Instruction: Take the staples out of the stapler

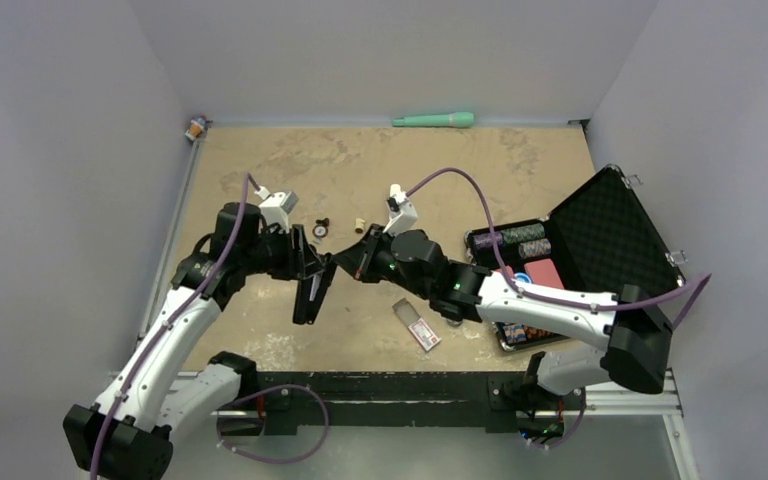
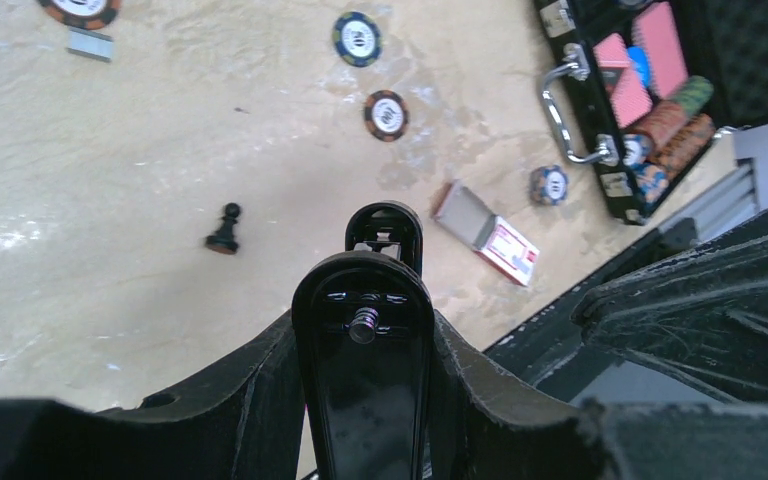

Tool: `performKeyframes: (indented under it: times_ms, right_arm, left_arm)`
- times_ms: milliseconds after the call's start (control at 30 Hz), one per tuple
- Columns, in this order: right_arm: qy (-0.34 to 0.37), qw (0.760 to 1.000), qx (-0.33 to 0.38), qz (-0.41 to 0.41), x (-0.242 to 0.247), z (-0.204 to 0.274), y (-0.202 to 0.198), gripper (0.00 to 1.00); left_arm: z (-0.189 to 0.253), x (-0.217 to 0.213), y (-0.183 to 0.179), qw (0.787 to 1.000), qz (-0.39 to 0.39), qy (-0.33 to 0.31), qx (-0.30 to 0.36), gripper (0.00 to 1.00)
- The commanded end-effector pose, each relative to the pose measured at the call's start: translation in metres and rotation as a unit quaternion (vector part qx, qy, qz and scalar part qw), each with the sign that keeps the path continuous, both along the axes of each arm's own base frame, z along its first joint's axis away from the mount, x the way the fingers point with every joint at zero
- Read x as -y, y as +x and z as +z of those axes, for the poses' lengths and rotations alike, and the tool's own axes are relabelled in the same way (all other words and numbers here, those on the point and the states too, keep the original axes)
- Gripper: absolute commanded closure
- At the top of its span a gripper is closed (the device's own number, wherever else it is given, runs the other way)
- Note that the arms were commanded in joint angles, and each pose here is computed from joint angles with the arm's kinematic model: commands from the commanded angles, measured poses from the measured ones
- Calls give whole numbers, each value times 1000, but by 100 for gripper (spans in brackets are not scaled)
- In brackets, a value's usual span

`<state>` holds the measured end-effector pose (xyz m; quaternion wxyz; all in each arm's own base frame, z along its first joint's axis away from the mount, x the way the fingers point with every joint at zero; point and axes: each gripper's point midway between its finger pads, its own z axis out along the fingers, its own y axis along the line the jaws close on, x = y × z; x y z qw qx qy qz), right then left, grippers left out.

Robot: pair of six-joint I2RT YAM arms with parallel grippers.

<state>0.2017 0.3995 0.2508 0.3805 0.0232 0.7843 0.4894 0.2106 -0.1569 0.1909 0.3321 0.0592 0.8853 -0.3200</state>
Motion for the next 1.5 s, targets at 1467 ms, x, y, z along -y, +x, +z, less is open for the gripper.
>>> performKeyframes:
  times_ms: [1467]
  right_arm:
    - [-54,995,-70,39,-57,-113,105,100]
  left_arm:
    - [-4,-12,98,993,37,116,8,100]
